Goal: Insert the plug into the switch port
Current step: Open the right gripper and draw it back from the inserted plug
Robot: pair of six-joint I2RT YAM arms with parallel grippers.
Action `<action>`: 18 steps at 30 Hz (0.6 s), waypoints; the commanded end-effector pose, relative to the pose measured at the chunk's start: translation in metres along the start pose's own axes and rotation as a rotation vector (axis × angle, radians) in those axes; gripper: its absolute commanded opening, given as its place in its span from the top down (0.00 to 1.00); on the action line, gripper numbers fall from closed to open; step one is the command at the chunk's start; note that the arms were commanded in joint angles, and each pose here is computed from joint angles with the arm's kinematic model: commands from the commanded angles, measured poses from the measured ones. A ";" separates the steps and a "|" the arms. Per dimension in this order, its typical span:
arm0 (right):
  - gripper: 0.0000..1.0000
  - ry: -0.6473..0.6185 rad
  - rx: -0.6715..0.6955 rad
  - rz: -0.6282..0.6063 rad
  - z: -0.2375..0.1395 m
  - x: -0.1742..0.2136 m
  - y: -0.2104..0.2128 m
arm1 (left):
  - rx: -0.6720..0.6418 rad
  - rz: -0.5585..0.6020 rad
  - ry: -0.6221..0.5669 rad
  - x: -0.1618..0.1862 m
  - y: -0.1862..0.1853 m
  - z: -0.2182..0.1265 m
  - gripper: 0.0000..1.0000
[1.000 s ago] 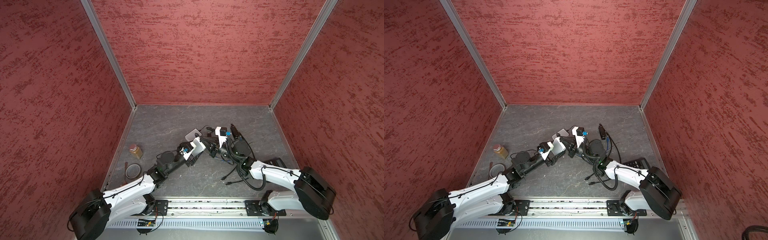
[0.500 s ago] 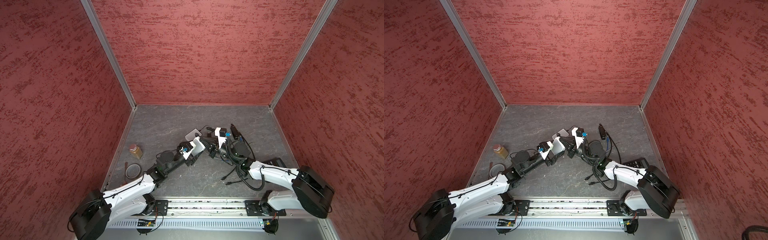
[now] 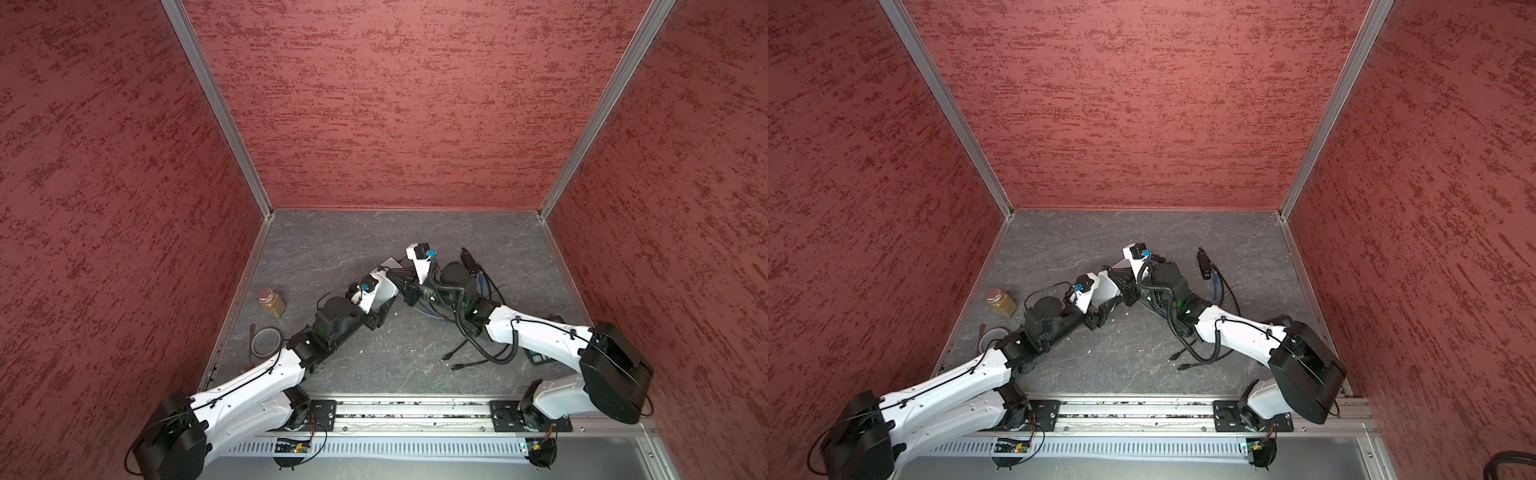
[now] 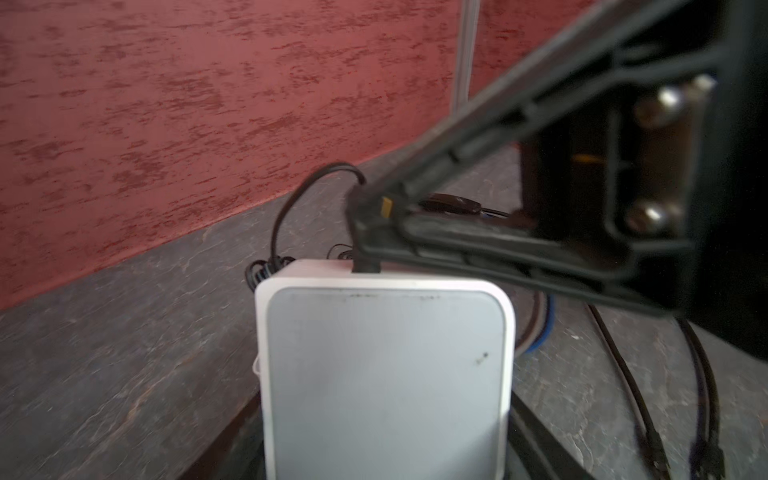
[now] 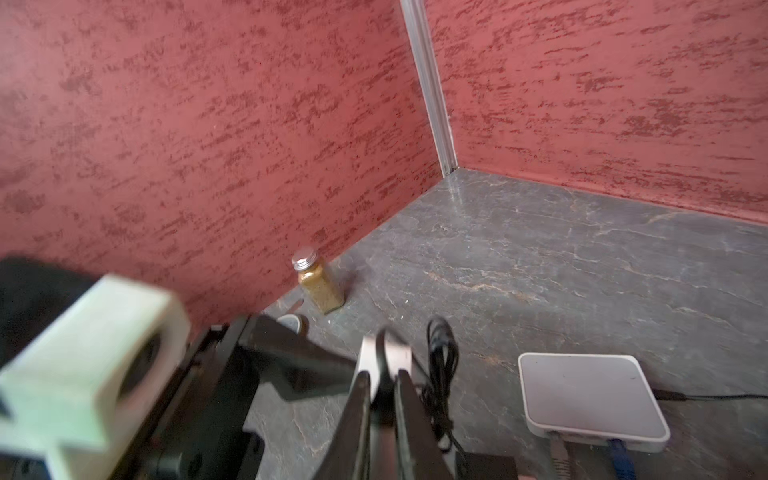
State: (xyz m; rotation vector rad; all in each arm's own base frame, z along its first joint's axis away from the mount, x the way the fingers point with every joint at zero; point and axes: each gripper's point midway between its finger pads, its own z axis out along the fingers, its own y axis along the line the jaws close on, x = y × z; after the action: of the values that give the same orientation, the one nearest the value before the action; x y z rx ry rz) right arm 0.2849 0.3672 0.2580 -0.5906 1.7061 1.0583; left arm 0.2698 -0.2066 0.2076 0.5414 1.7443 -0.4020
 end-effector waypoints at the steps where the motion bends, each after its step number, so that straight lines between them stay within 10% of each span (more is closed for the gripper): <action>1: 0.79 0.204 0.062 0.043 0.005 0.050 -0.018 | -0.117 -0.166 -0.016 -0.025 0.029 -0.008 1.00; 18: 0.57 0.170 0.325 -0.028 -0.055 0.015 -0.097 | -0.075 -0.435 0.570 0.119 -0.009 -0.015 1.00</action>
State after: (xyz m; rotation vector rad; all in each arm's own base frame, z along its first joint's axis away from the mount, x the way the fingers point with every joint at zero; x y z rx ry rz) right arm 0.3235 0.2938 0.2196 -0.4979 1.9495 0.7985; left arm 0.2436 -0.1875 0.1120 0.2616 2.3411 -0.4820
